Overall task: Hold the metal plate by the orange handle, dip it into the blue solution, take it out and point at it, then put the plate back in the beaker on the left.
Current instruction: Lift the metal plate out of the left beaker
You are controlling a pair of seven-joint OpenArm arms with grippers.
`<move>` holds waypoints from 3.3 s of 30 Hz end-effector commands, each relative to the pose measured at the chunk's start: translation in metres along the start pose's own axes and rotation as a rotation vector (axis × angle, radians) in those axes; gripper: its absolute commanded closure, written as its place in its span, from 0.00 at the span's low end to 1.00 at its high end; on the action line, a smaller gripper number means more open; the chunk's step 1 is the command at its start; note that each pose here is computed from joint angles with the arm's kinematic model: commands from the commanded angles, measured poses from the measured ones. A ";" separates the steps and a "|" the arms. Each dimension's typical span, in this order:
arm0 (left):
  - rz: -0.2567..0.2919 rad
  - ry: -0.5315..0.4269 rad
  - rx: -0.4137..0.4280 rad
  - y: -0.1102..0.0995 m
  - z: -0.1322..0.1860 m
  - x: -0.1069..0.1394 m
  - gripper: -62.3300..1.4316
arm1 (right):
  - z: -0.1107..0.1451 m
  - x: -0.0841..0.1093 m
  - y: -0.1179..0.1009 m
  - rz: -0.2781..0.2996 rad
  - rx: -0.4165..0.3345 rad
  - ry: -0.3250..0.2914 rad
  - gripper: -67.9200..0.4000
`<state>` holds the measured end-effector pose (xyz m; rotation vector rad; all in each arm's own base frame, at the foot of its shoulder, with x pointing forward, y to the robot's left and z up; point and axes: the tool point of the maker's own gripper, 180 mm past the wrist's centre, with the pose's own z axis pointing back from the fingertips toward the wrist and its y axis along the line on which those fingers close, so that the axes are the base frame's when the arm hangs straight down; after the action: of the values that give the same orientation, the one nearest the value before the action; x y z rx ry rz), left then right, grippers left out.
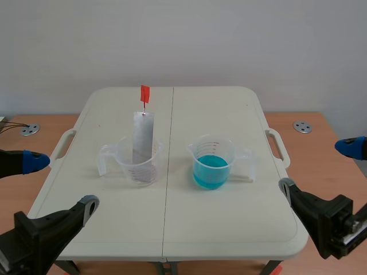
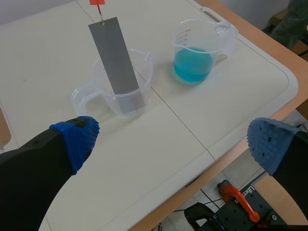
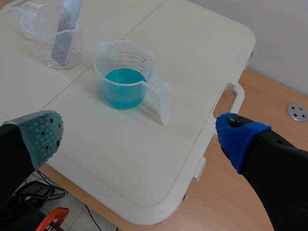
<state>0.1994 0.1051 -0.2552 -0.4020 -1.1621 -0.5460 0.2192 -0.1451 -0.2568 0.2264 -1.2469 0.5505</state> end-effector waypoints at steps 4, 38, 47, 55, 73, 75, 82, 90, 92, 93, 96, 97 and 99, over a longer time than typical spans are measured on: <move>0.010 -0.020 0.002 -0.001 0.000 0.004 0.00 | -0.002 0.010 -0.001 0.002 -0.005 -0.036 0.02; 0.010 -0.020 0.002 -0.001 0.000 0.004 0.00 | -0.002 0.017 -0.001 0.003 -0.005 -0.073 0.02; 0.009 -0.007 0.001 -0.001 0.000 0.002 0.00 | -0.002 0.017 -0.001 0.003 -0.005 -0.073 0.02; 0.015 0.002 0.002 -0.001 0.000 0.000 0.95 | -0.002 0.019 -0.002 0.006 -0.007 -0.078 0.02; 0.063 0.416 0.106 -0.024 0.077 -0.109 0.95 | -0.011 0.040 -0.010 -0.001 -0.004 -0.151 0.02; 0.083 0.466 0.109 -0.027 0.088 -0.124 0.95 | -0.012 0.044 -0.012 0.006 -0.007 -0.162 0.02; 0.133 0.608 0.145 -0.023 0.122 -0.175 0.95 | -0.023 0.056 -0.008 0.005 0.023 -0.188 0.02; 0.163 0.678 0.176 -0.020 0.148 -0.205 0.95 | -0.045 0.070 0.007 0.001 0.087 -0.201 0.02; 0.172 0.690 0.175 -0.023 0.154 -0.208 0.95 | -0.049 0.075 0.009 -0.001 0.100 -0.209 0.02; 0.176 0.686 0.173 -0.025 0.157 -0.209 0.95 | -0.052 0.078 0.010 -0.002 0.107 -0.213 0.02; 0.191 0.690 0.160 -0.034 0.165 -0.209 0.95 | -0.059 0.085 0.013 0.000 0.125 -0.223 0.02; 0.195 0.697 0.157 -0.036 0.167 -0.210 0.95 | -0.062 0.086 0.013 0.002 0.129 -0.223 0.02; 0.197 0.704 0.156 -0.037 0.170 -0.211 0.95 | -0.067 0.087 0.014 0.008 0.138 -0.220 0.02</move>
<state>-0.0140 0.2172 -0.3958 -0.1446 -0.4605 -0.3740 0.2827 -0.0782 -0.2027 0.4013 -1.4043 0.6394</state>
